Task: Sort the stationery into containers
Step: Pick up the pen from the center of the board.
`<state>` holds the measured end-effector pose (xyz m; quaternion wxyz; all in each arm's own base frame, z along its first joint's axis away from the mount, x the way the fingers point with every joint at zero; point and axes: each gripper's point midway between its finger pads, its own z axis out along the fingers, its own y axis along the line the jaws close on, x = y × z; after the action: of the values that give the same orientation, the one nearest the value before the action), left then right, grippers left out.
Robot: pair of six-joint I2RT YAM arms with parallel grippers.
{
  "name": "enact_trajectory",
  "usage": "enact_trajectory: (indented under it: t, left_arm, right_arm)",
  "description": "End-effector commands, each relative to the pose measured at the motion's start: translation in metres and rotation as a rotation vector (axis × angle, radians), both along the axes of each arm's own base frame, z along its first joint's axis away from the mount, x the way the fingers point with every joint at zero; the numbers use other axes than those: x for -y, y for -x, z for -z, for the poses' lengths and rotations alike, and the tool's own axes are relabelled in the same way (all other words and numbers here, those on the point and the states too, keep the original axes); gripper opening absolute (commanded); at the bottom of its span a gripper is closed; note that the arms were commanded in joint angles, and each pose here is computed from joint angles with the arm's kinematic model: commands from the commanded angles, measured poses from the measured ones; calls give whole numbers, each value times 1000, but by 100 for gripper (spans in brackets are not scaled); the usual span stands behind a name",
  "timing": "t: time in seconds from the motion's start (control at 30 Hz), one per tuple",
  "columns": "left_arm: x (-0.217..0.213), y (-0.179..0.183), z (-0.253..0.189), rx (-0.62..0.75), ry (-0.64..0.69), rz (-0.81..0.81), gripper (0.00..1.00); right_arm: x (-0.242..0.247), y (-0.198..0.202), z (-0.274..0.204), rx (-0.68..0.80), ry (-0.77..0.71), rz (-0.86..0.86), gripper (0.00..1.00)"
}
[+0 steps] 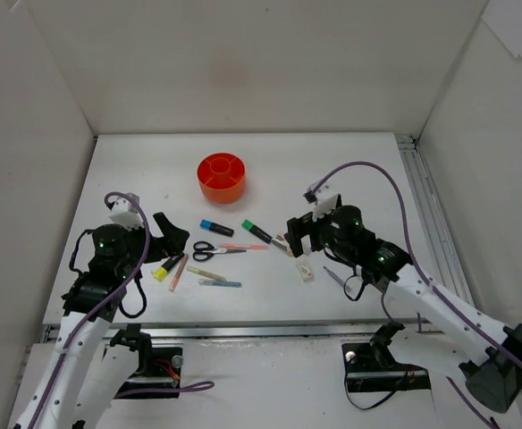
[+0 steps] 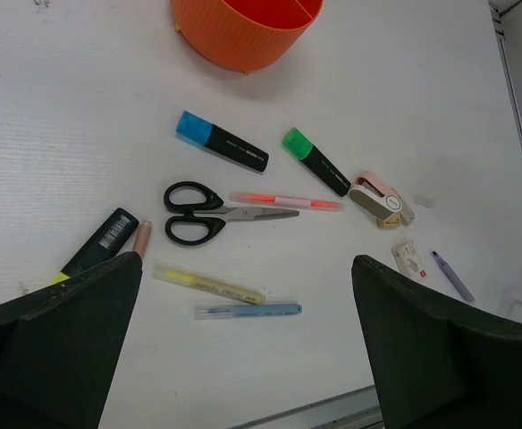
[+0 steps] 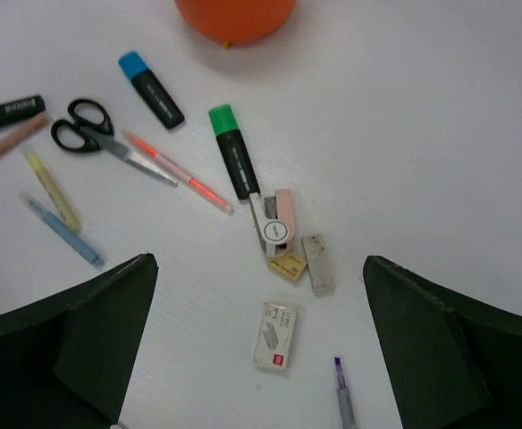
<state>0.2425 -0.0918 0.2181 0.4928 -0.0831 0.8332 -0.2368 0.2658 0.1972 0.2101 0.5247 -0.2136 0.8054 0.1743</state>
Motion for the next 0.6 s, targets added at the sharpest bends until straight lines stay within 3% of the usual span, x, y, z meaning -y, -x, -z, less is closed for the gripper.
enact_trajectory:
  t: [0.0,0.07,0.23,0.57]
  left_arm:
    - [7,-10,-11,63,-32,62,99]
    - [16,-16,-7,68,-44,117,100]
    - [56,-17,10,144,-163,463,99]
    - [79,-34,-4,212,-253,569,99]
  right_arm:
    - [-18,-10,-8,32,41,-52,98]
    - [-15,-18,-5,12,39,10,98]
    - [4,-23,-5,8,24,142,98]
    - [24,2,-10,30,3,123,98]
